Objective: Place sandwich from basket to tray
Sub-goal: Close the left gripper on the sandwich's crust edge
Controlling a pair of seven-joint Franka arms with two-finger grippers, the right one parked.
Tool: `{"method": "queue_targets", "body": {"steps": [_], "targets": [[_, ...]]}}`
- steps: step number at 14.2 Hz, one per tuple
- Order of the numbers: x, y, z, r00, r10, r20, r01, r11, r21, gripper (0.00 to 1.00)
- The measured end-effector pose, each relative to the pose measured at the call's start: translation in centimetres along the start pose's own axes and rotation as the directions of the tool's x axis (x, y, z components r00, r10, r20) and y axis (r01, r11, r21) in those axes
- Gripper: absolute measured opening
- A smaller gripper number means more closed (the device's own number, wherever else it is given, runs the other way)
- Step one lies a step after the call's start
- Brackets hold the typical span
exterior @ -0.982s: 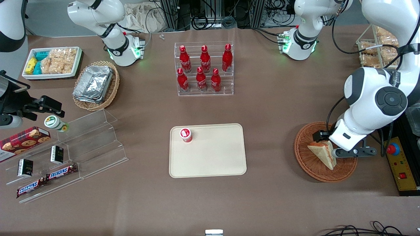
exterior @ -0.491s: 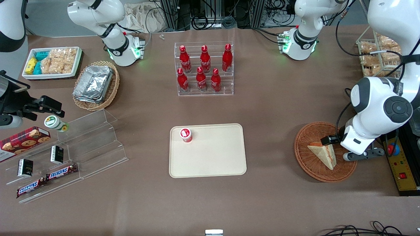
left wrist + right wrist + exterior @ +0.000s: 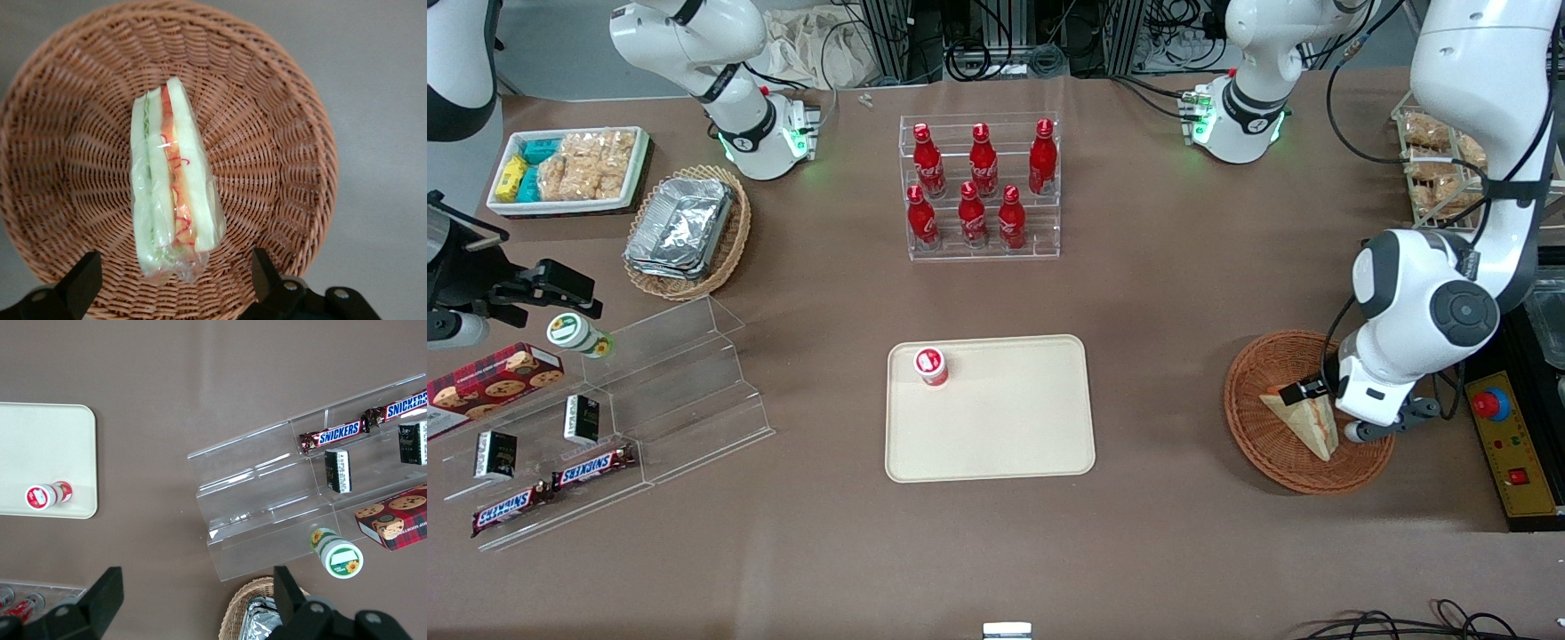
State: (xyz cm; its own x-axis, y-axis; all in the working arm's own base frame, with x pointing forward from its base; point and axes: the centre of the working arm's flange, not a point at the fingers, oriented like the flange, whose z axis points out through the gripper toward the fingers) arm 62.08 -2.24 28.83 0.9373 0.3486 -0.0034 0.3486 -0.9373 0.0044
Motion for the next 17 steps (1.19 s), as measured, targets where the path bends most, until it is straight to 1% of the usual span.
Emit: {"method": "queue_targets", "body": {"steps": [4,8,10,11,12,13,14,15,16,17], "targets": [[0.3,-0.6,1.3,1.0,-0.029,0.008,0.029,1.0,-0.005,0.99],[0.7,-0.9,1.3,0.998,-0.058,-0.004,0.058,0.998,-0.013,0.96],[0.8,-0.9,1.2,0.996,-0.088,-0.011,0.087,0.996,-0.018,0.8],[0.9,-0.9,1.3,0.995,-0.097,-0.012,0.097,0.995,-0.019,0.8],[0.9,-0.9,1.3,0.994,-0.105,-0.013,0.105,0.994,-0.02,0.73],[0.9,-0.9,1.2,0.993,-0.113,-0.014,0.113,0.993,-0.021,0.63],[1.0,-0.9,1.2,0.992,-0.126,-0.015,0.126,0.992,-0.022,0.51],[1.1,-0.9,1.0,0.99,-0.143,-0.018,0.142,0.99,-0.024,0.41],[1.2,-0.8,0.7,0.987,-0.157,-0.023,0.157,0.987,-0.027,0.33],[1.4,-0.7,0.1,0.985,-0.168,-0.028,0.167,0.986,-0.029,0.28]]}}
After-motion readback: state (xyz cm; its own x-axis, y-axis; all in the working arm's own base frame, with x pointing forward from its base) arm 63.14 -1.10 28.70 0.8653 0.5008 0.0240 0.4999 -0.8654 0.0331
